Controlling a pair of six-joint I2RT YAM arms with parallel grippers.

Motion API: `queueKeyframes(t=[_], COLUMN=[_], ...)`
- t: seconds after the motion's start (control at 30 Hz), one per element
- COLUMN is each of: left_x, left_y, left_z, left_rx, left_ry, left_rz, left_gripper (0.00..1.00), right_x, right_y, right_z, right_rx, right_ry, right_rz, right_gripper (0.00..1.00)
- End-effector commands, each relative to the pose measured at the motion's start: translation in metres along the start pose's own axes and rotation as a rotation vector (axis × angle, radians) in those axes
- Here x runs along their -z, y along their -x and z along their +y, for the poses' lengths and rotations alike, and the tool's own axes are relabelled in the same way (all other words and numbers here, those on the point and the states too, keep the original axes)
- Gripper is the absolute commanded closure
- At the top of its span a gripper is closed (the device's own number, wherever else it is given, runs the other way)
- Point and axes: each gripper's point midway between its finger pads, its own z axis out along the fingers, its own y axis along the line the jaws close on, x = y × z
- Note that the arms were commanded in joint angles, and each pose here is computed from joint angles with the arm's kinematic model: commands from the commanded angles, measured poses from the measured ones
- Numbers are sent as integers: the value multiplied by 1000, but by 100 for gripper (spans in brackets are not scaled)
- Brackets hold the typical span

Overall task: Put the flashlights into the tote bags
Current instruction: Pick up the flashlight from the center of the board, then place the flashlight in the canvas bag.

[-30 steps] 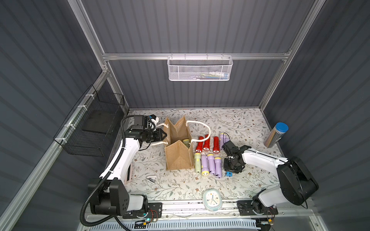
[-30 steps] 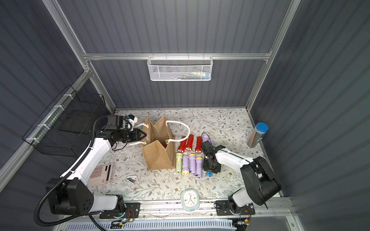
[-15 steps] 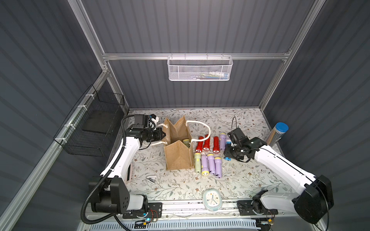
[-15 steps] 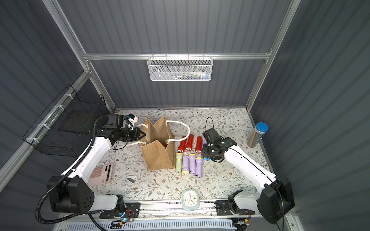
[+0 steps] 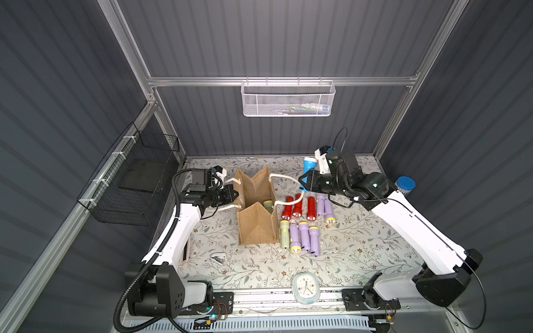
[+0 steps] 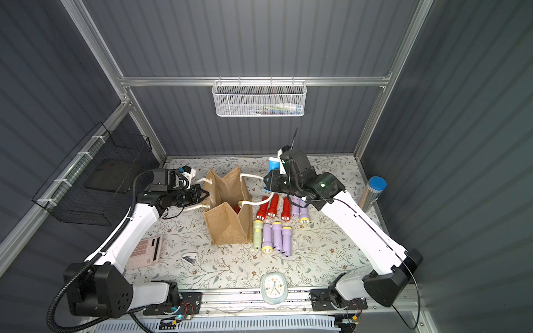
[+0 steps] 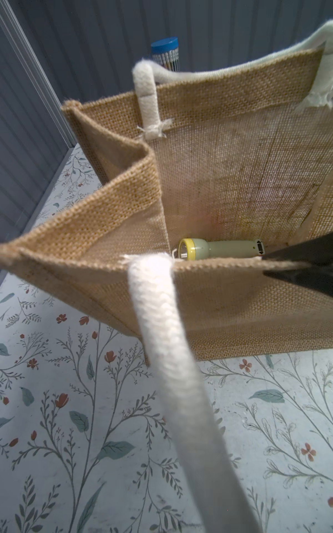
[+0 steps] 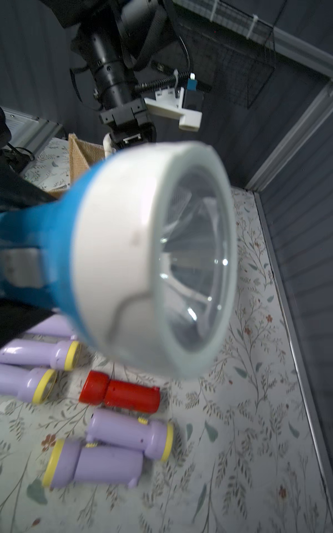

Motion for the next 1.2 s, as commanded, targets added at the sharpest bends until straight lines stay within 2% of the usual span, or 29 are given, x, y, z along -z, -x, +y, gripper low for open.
queueKeyframes(t=[0.0,0.27,0.47,0.77,1.03,1.17], left_x=[8,1,0,1,4,4], left_y=[5,-4,-4,-7,-8,-8], left_z=[-10,-14,-16,-21,-23,-21], left_rx=[0,31,34,50,80,94], left_ry=[-48,-110,-132,-163,-166,-157], left_rz=[-39,-26,-38,-26,-30,-32], left_gripper=[100,100,100,100,100,100], right_x=[-11,-55,-100,-156,-182,-188], right_y=[12,9,-13,-43,-71,-86], right_z=[36,112,141,130,118,101], right_rx=[48,192,214,228,278,290], right_ry=[97,225,301,272,272,210], right_rz=[-24,-12,64,95,118,164], right_gripper=[100,100,100,100,100,100])
